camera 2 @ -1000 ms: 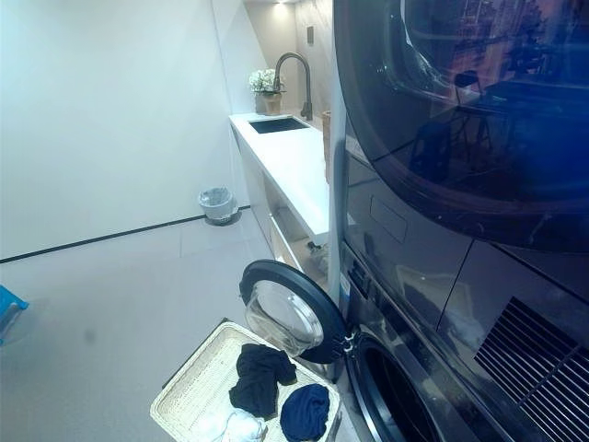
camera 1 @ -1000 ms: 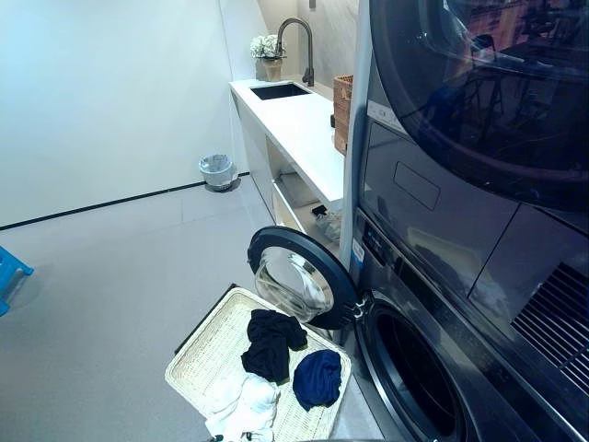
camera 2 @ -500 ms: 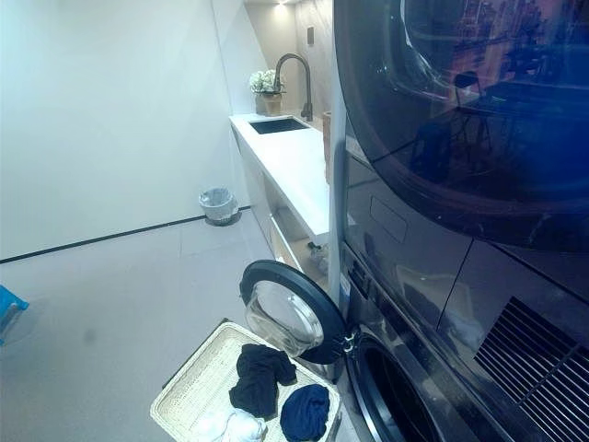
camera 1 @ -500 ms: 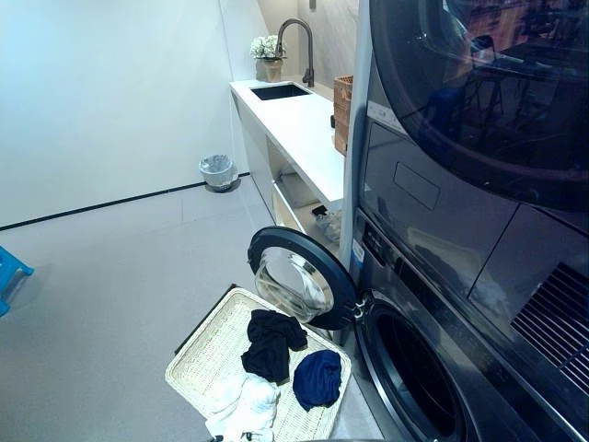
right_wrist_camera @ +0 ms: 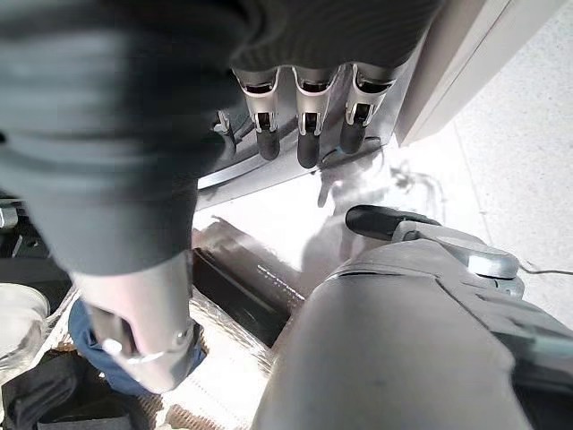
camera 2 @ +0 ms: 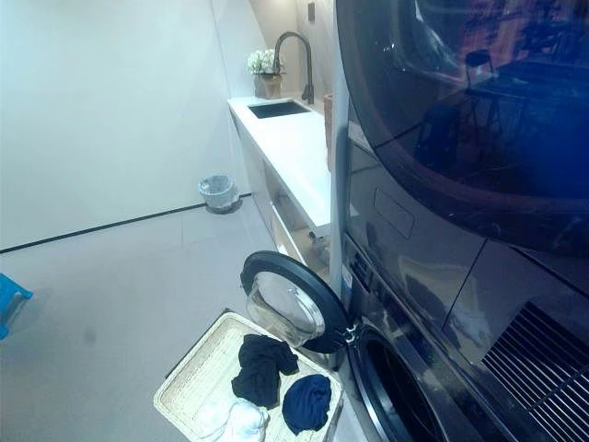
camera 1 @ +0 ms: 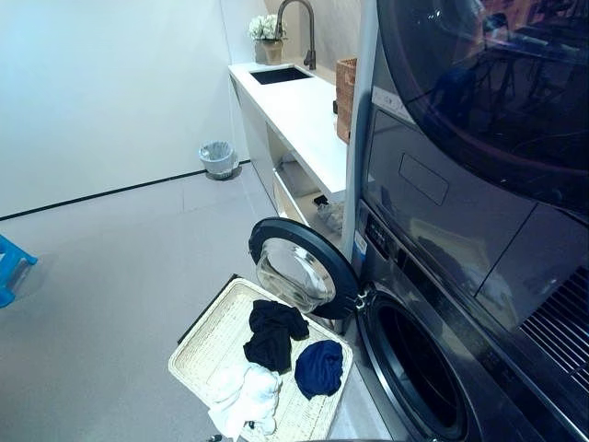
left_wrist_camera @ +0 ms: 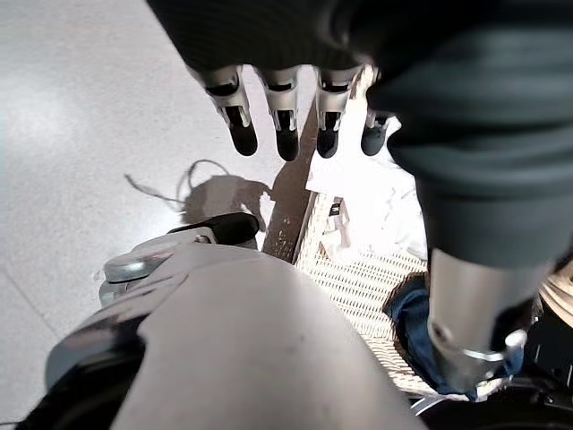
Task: Put the clothes into the washing machine.
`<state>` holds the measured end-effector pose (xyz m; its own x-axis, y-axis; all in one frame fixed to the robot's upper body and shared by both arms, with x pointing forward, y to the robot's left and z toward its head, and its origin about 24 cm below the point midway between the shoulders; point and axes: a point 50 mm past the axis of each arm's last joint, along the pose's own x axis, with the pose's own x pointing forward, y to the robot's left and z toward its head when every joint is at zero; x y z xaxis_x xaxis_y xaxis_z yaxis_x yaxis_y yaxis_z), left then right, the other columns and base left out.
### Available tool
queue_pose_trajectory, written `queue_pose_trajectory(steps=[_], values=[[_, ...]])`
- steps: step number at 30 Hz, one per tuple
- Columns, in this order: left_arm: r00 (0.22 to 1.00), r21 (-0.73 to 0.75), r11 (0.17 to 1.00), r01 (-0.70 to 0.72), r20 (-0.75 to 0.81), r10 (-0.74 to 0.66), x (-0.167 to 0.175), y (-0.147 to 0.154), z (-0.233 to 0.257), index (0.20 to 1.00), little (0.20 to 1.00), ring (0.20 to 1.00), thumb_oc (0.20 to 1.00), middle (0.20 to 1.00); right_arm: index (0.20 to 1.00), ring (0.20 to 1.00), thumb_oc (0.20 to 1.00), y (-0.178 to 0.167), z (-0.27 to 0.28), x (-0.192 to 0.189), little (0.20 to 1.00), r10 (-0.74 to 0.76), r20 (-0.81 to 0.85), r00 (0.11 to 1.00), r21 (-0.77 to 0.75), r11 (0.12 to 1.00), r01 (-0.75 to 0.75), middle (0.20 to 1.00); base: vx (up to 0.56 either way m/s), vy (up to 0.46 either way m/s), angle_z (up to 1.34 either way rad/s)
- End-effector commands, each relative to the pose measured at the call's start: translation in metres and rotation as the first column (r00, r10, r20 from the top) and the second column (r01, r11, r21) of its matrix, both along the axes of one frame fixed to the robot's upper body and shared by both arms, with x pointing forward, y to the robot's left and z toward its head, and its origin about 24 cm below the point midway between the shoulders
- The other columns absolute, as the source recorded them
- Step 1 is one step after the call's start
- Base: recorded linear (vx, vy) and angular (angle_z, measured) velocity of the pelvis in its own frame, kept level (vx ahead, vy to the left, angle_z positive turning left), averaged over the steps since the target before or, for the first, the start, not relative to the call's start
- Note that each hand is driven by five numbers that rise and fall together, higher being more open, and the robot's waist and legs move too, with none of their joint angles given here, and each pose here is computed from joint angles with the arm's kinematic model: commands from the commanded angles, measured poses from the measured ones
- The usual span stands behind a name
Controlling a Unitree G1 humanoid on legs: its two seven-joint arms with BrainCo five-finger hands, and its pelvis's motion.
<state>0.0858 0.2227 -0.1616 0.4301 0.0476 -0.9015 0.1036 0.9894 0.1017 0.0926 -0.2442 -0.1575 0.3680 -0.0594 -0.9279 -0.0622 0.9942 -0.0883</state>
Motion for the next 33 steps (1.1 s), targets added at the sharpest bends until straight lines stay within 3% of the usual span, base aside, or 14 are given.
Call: queue_pose_trajectory(steps=[1, 4, 6, 17, 19, 23, 24, 27, 33], values=[[0.962, -0.011, 0.995, -0.100, 0.253, 0.099, 0.066, 0.004, 0.022, 1.000, 1.000, 1.000, 1.000, 1.000, 1.000, 1.000, 1.000, -0.003, 0.022, 0.065, 1.000, 0.004, 0.214, 0.977, 0.000, 1.000, -0.004, 1.000, -0.20, 0.038, -0.02], [0.904, -0.040, 0.986, -0.160, 0.396, 0.163, 0.093, 0.005, 0.038, 1.000, 1.000, 1.000, 1.000, 1.000, 1.000, 1.000, 1.000, -0.001, 0.034, 0.089, 1.000, 0.031, 0.298, 0.954, -0.008, 1.000, -0.030, 1.000, -0.18, 0.027, 0.04], [0.824, -0.066, 0.977, -0.203, 0.528, 0.207, 0.123, 0.004, 0.058, 1.000, 1.000, 1.000, 1.000, 1.000, 1.000, 1.000, 1.000, 0.003, 0.045, 0.111, 1.000, 0.059, 0.372, 0.926, -0.022, 0.998, -0.055, 1.000, -0.18, 0.008, 0.01], [0.455, -0.015, 0.954, -0.301, 0.876, 0.157, 0.206, 0.002, 0.148, 1.000, 1.000, 1.000, 1.000, 1.000, 1.000, 1.000, 1.000, 0.008, 0.107, 0.192, 1.000, 0.111, 0.623, 0.774, -0.058, 0.994, -0.096, 1.000, -0.09, 0.017, 0.04], [0.328, 0.055, 0.936, -0.348, 0.943, 0.066, 0.226, 0.002, 0.183, 1.000, 1.000, 1.000, 1.000, 1.000, 1.000, 1.000, 1.000, 0.014, 0.127, 0.210, 1.000, 0.118, 0.690, 0.714, -0.053, 0.992, -0.113, 1.000, -0.10, -0.018, -0.03], [0.201, 0.210, 0.895, -0.392, 0.970, -0.139, 0.244, 0.000, 0.222, 1.000, 1.000, 1.000, 1.000, 1.000, 1.000, 1.000, 1.000, 0.015, 0.146, 0.224, 1.000, 0.121, 0.744, 0.657, -0.060, 0.992, -0.115, 1.000, -0.06, -0.022, 0.05], [0.192, 0.217, 0.892, -0.396, 0.970, -0.151, 0.246, 0.000, 0.224, 1.000, 1.000, 1.000, 1.000, 1.000, 1.000, 1.000, 1.000, 0.016, 0.147, 0.225, 1.000, 0.121, 0.748, 0.653, -0.060, 0.992, -0.115, 1.000, -0.05, -0.040, 0.13], [0.109, 0.408, 0.809, -0.424, 0.909, -0.401, 0.255, -0.006, 0.249, 1.000, 1.000, 1.000, 1.000, 1.000, 1.000, 1.000, 1.000, 0.017, 0.161, 0.233, 1.000, 0.115, 0.785, 0.608, -0.057, 0.992, -0.114, 1.000, -0.04, -0.044, 0.07], [0.030, 0.563, 0.687, -0.459, 0.783, -0.622, 0.265, -0.013, 0.272, 1.000, 1.000, 1.000, 1.000, 1.000, 1.000, 1.000, 1.000, 0.016, 0.188, 0.245, 1.000, 0.124, 0.840, 0.529, -0.073, 0.991, -0.116, 1.000, -0.05, 0.011, -0.02]])
